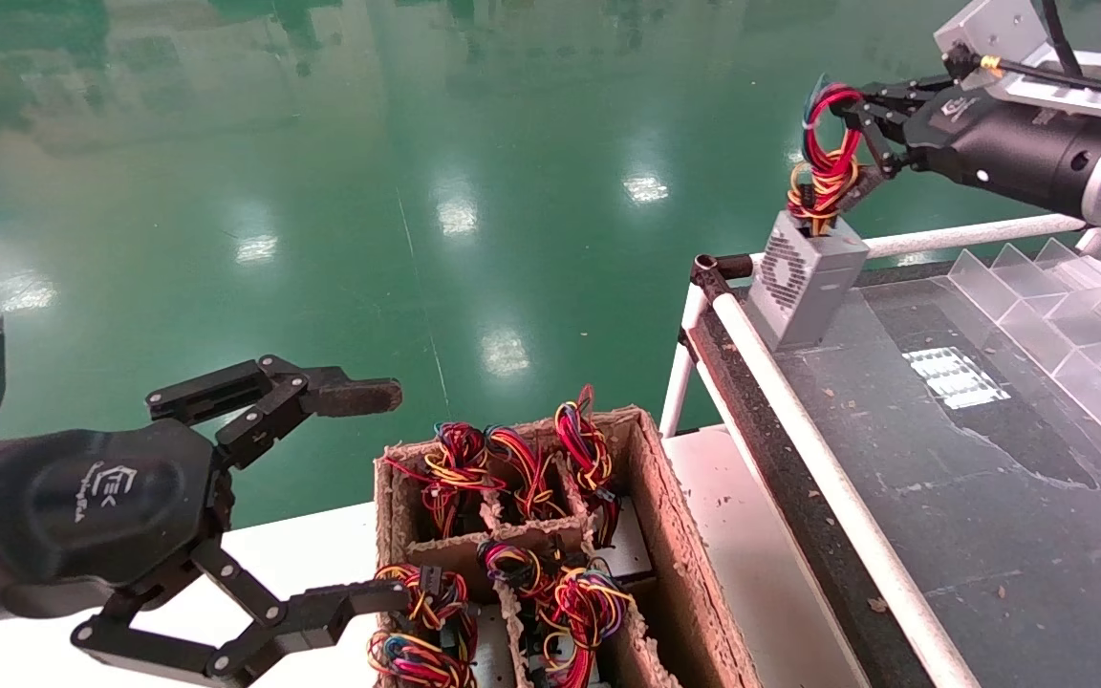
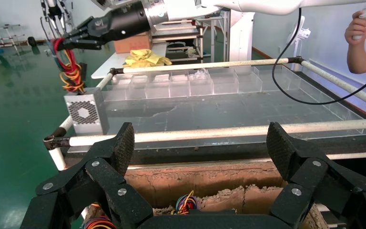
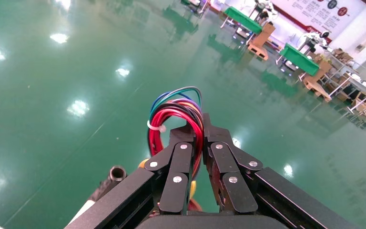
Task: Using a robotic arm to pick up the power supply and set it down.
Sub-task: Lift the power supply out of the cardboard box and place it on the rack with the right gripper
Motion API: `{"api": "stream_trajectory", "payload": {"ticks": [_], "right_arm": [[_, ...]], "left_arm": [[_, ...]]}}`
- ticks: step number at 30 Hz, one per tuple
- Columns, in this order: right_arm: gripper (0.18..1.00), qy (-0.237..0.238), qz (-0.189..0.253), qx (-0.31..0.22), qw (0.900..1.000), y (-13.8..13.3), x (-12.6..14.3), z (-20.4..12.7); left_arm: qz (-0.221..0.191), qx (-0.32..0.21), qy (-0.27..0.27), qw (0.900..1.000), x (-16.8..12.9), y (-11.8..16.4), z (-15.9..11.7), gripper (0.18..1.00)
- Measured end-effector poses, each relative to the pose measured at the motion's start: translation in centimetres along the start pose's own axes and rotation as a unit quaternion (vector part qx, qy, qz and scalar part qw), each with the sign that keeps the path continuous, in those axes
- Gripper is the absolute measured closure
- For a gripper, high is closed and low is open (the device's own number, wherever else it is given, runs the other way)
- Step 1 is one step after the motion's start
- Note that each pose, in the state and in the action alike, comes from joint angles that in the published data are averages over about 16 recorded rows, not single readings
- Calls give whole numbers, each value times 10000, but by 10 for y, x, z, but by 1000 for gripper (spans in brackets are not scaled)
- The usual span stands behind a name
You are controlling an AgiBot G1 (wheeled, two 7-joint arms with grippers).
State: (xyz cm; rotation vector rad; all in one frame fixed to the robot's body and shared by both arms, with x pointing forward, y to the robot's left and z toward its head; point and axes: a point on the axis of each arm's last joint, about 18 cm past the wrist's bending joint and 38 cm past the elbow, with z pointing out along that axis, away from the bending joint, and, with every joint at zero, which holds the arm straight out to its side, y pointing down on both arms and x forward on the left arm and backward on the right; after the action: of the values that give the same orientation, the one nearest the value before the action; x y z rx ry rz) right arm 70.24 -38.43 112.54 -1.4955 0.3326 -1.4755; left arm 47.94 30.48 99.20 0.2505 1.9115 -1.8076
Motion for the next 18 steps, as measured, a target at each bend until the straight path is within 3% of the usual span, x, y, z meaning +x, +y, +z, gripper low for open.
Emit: {"api": "stream_trajectory", "payload": {"ticks": [18], "right_arm": [[966, -9, 93, -73, 9999, 6, -15, 19]], "left_arm": [[0, 0, 0, 10000, 0, 0, 0, 184]]}}
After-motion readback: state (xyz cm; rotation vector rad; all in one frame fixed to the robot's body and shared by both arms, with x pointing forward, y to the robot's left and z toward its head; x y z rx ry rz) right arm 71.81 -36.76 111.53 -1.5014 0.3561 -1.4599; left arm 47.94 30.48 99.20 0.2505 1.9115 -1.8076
